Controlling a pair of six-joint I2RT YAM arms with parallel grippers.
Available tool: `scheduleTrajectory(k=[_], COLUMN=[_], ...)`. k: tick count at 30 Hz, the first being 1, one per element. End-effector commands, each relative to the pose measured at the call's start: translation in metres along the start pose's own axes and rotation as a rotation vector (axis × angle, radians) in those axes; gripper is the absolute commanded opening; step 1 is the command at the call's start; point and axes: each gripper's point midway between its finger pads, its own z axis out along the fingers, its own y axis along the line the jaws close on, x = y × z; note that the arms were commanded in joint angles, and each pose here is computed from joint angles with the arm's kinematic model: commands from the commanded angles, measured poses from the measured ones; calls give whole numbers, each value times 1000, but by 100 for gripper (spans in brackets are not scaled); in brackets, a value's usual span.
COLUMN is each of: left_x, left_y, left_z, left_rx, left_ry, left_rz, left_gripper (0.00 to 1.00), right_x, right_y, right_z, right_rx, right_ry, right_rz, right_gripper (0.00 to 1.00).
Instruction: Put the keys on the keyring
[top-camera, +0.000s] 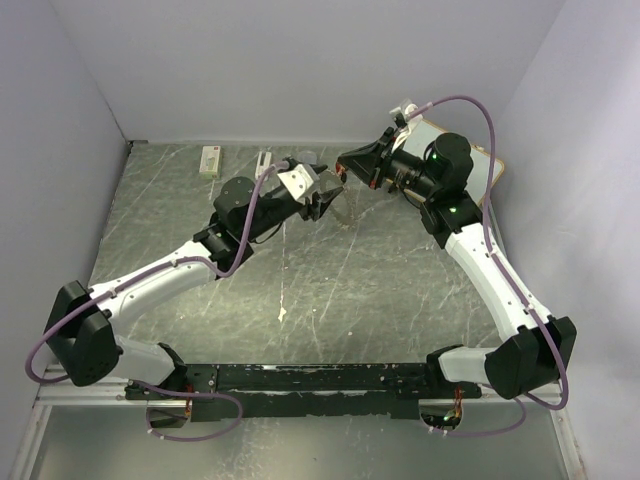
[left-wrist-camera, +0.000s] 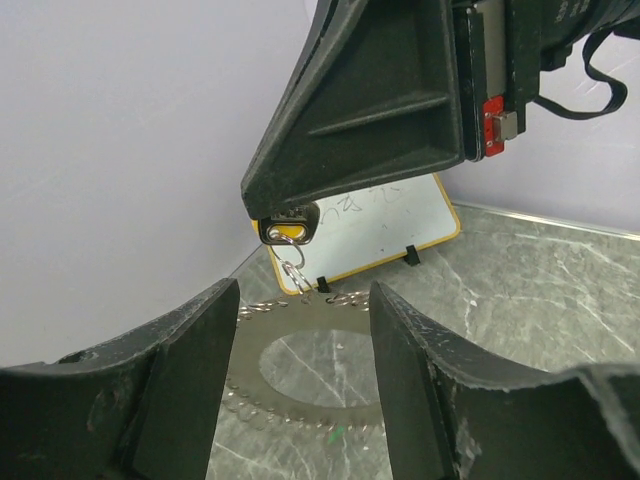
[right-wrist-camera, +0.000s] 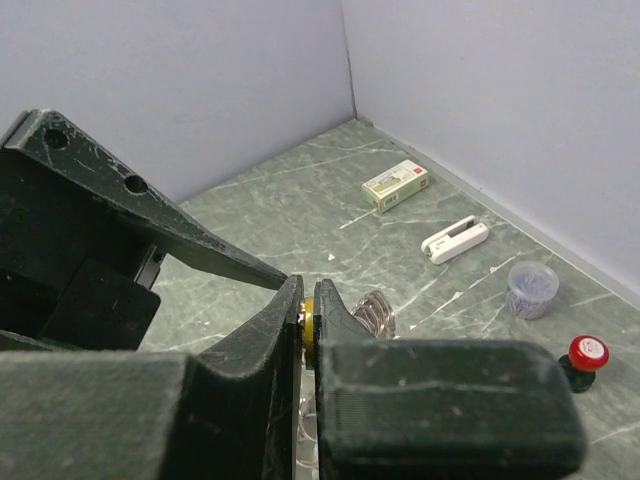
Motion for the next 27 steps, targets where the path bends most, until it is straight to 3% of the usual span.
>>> scheduleTrajectory(k=[1,10,17,21,25,27], left_x=[-7,1,2,2,2,2], left_y=[1,8,10,9,9,9], left_z=[7,15,16,18,18,18], left_rx=[-11,-51,-65,-58,-62,-61], left_ry=[2,21,3,2,-2,-1], left_rz=[19,34,39,38,36,36], left_gripper=[66,64,47,30,24,13], right_x=[-28,-27,-24,-22,-22,-21], right_y=[6,13,17,17,18,18], right_z=[2,3,2,1,0,0], right_rx=[-16,-31,-40,-35,-34,-30], right_ry=[-67,-64,-58,-58,-57,-57], right_rz=[-53,-58,-58,-56,-58,-57], right_gripper=[0,0,0,0,0,0])
